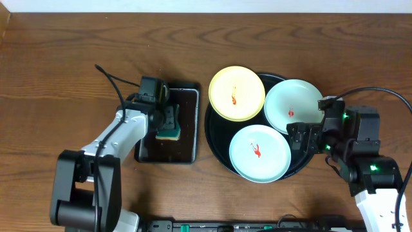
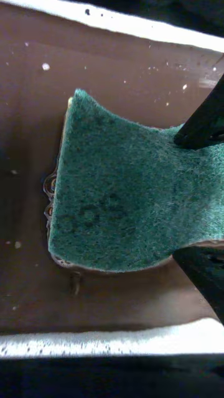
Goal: Clean dirty plates on tray and stack at the side
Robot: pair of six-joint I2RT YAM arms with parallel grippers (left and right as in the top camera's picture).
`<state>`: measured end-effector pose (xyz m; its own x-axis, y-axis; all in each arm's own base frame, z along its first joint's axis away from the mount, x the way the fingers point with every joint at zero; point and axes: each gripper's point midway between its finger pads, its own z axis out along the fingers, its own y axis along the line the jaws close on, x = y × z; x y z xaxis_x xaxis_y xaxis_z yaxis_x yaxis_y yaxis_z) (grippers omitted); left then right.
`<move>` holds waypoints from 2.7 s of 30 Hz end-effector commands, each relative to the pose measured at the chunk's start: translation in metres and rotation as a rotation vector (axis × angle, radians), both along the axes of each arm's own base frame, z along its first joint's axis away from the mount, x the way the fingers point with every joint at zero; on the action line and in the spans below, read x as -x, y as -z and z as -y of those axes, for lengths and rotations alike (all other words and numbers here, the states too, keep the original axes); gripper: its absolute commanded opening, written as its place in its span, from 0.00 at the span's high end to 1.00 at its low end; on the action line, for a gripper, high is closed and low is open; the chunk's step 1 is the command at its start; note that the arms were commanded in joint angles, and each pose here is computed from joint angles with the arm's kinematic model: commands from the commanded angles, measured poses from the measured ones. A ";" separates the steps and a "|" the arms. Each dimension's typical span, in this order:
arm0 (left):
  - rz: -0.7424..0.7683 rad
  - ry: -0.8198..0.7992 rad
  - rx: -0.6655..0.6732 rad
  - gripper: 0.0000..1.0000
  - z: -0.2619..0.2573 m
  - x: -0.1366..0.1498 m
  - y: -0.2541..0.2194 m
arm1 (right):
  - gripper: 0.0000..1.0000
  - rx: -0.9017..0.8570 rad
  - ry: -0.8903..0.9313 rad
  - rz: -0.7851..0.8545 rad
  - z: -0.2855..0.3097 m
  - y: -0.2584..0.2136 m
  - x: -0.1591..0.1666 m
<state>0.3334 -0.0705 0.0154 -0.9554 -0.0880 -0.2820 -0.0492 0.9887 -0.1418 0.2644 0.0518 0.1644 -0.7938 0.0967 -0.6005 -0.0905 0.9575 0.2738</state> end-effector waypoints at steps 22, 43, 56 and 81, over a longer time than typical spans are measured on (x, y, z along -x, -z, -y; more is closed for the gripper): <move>0.009 -0.013 -0.007 0.35 -0.002 0.005 -0.019 | 0.01 -0.014 -0.018 0.016 -0.006 -0.008 -0.002; -0.048 -0.012 0.002 0.54 -0.001 0.015 0.007 | 0.01 -0.014 -0.018 0.016 -0.006 -0.008 -0.002; -0.148 -0.008 0.001 0.93 0.000 0.027 0.036 | 0.01 -0.014 -0.018 0.016 -0.006 -0.008 -0.002; 0.024 0.034 0.133 0.93 0.018 0.025 -0.054 | 0.27 -0.055 -0.047 -0.287 -0.016 0.062 0.003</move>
